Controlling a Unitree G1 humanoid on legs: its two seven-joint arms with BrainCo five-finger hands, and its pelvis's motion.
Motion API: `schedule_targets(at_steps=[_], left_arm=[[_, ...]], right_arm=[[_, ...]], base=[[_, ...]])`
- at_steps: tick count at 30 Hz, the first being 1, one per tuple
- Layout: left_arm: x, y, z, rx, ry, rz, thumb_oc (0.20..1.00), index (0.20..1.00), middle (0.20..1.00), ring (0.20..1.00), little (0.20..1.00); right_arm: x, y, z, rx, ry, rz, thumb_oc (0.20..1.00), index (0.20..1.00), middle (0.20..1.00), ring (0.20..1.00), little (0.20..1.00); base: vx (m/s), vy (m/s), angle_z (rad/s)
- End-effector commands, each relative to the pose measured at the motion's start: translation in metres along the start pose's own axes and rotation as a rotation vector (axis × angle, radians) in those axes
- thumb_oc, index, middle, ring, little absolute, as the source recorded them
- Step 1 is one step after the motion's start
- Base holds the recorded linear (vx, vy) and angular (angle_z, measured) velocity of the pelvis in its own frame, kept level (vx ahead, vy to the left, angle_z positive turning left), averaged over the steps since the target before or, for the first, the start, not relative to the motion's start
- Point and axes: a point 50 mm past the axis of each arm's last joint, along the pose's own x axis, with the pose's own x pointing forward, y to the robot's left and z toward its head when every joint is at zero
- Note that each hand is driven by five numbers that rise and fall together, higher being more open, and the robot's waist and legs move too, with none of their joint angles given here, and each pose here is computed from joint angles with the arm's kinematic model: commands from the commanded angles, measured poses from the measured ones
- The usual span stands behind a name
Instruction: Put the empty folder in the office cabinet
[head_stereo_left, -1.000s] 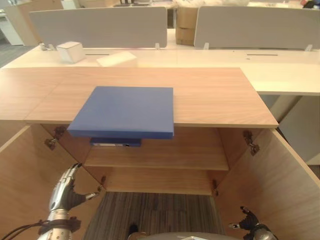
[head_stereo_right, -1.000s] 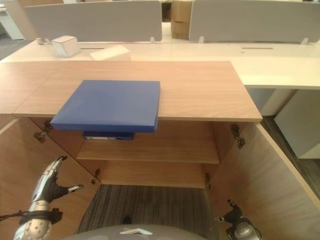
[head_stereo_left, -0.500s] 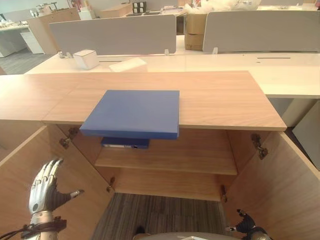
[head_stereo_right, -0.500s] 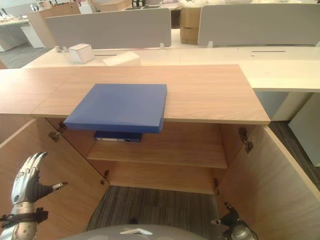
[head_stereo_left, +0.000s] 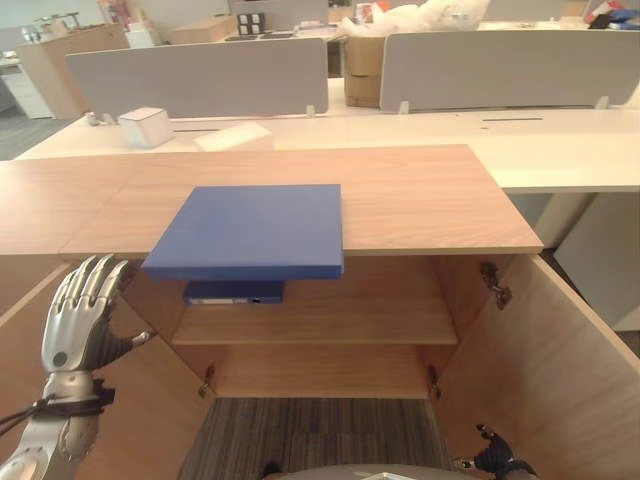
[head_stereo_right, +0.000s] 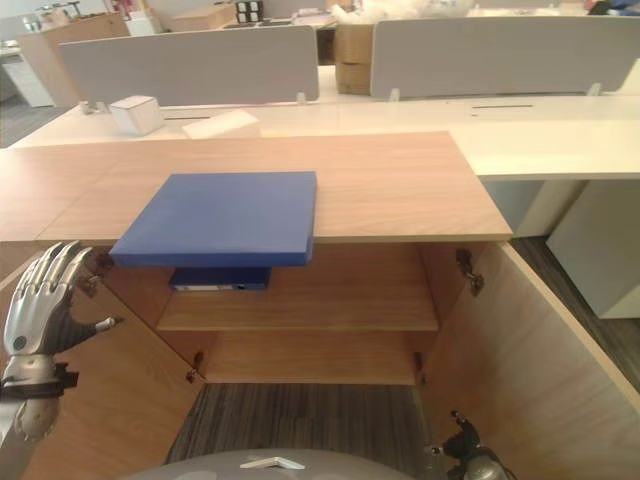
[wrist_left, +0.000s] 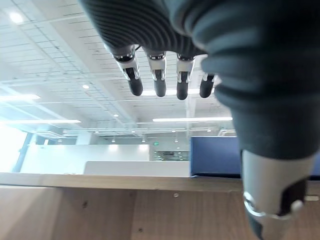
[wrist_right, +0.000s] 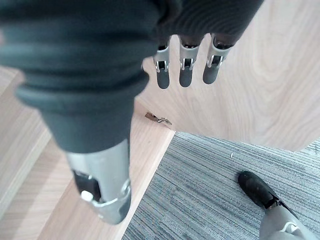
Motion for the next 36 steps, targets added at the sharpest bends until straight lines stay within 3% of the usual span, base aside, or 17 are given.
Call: schedule_targets(at_steps=[1, 13, 36], left_arm=[[0.022, 0.026, 0.006, 0.082, -0.095, 0.119, 1.000, 1.000, 1.000, 1.000, 1.000], [0.046, 0.020, 0.020, 0.113, -0.175, 0.109, 1.000, 1.000, 1.000, 1.000, 1.000], [0.031, -0.009, 0.028, 0.016, -0.172, -0.047, 1.000, 1.000, 1.000, 1.000, 1.000]], right_arm=[[0.008, -0.003, 0.031, 0.042, -0.097, -0.039, 1.000, 1.000, 1.000, 1.000, 1.000], [0.007, -0.002, 0.029, 0.059, -0.095, -0.048, 1.000, 1.000, 1.000, 1.000, 1.000], [0.007, -0.004, 0.028, 0.069, -0.092, -0.060, 1.000, 1.000, 1.000, 1.000, 1.000]], base=[[0.06, 0.036, -0.07], [0.03, 0.023, -0.12], [0.00, 0.002, -0.05]])
